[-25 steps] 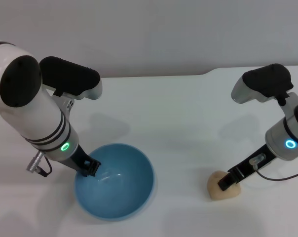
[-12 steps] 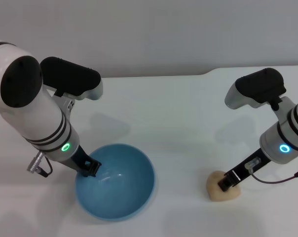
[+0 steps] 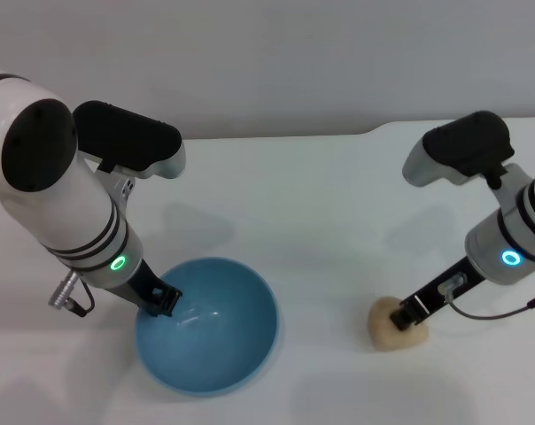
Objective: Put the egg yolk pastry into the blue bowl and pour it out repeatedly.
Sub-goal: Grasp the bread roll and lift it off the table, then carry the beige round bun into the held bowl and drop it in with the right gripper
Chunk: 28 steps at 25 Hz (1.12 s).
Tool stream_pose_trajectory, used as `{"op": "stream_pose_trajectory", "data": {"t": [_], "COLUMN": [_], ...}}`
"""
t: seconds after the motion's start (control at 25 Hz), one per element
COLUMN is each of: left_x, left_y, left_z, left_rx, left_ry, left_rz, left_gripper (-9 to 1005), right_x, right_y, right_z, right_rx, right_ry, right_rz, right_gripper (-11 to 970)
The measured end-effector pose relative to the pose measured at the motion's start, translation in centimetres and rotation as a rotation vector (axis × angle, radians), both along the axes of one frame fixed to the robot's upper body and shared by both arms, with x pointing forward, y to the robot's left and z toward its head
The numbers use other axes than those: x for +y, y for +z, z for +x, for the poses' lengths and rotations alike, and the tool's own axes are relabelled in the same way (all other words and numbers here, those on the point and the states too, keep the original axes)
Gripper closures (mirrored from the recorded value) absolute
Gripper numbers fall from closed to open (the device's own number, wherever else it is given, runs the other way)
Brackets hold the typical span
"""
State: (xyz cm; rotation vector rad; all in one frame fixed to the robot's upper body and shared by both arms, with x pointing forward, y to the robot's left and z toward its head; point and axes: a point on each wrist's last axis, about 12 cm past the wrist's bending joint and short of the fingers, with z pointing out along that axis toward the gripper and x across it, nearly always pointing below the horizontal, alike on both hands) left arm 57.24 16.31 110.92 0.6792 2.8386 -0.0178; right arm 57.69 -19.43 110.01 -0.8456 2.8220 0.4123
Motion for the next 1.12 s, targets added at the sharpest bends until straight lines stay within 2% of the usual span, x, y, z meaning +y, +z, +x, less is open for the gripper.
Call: {"op": "stream_pose_trajectory", "data": {"t": [0.24,0.52,0.68,0.92,1.12], "left_x": [-0.1,-0.5,-0.8,-1.3,-1.8], "left_y": [0.1,0.5,0.8,1.3,1.7], "left_z": [0.1,0.3,0.4,0.7,0.9], "left_rx": [-0.001,-0.009,-0.012,-0.02,-0.036], "left_ry": [-0.004,-0.015,-0.025,-0.036,-0.051], "left_rz": [0.003,0.004,0.005,0.005,0.001], "left_gripper": [989,991,991,990,989], "right_x": [1.0,4.5,6.1,7.5,8.2], "right_y": [2.7,7.7,9.3,9.3,7.6], "right_z": [0.4,1.6,2.1,1.6,1.0], "right_rx": [-0.081,-0.255,-0.321,-0.319,-0.271], "right_ry": [0.036,0.106,0.141,0.198,0.227], "right_rz": [0.039,0.221,0.298,0.346,0.315], "right_gripper": [832,885,912,933,935]}}
